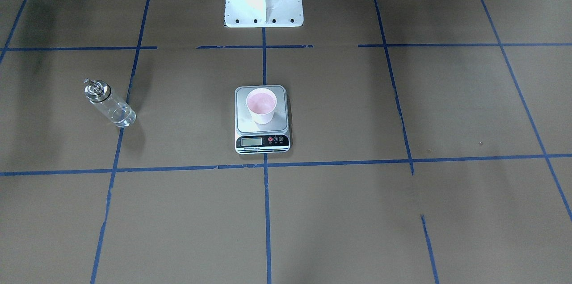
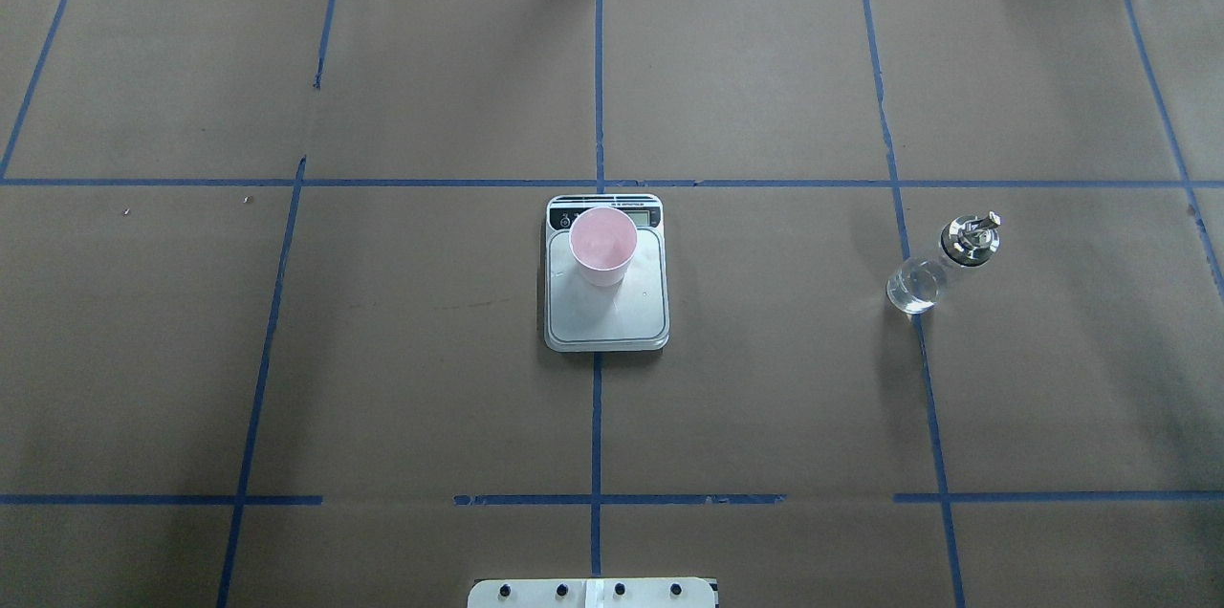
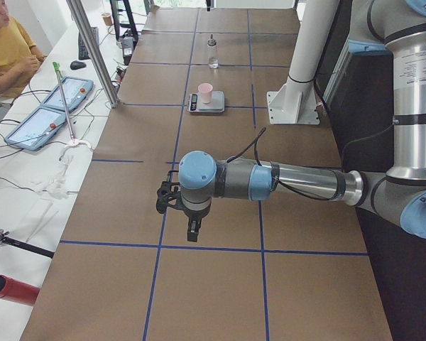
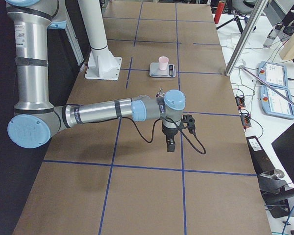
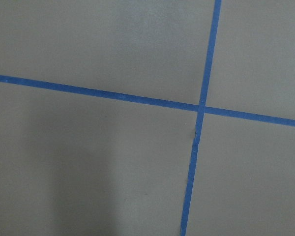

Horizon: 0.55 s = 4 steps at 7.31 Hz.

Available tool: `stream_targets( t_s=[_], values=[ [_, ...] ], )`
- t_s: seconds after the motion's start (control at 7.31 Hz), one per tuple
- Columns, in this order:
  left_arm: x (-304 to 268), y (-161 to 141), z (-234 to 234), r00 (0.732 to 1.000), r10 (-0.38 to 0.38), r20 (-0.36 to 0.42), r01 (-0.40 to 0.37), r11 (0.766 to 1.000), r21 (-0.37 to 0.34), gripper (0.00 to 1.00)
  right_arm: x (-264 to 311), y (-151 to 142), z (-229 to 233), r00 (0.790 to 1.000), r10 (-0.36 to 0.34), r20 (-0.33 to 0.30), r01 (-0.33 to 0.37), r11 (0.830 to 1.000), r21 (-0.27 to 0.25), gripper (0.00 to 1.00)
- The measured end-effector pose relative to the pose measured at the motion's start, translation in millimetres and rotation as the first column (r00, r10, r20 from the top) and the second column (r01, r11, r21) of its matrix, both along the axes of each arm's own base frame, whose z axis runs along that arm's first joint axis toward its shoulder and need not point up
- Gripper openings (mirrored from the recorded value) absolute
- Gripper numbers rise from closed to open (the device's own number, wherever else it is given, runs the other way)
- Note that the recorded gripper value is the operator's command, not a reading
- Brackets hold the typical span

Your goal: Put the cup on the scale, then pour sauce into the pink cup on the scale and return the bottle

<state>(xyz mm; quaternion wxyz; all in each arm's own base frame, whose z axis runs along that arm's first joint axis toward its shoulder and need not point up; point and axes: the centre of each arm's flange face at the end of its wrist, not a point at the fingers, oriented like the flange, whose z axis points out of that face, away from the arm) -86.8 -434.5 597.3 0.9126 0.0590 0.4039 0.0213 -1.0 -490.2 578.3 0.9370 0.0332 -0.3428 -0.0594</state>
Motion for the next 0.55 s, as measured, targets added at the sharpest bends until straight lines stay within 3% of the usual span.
stream_targets(
  t_s=[0.55],
  values=[
    [-5, -9, -3, 0.996, -0.067, 0.060, 0.070, 0.996, -0.051, 1.00, 5, 8, 18, 0.999, 0.008, 0.032, -0.007, 0.999, -0.051, 1.00]
  ],
)
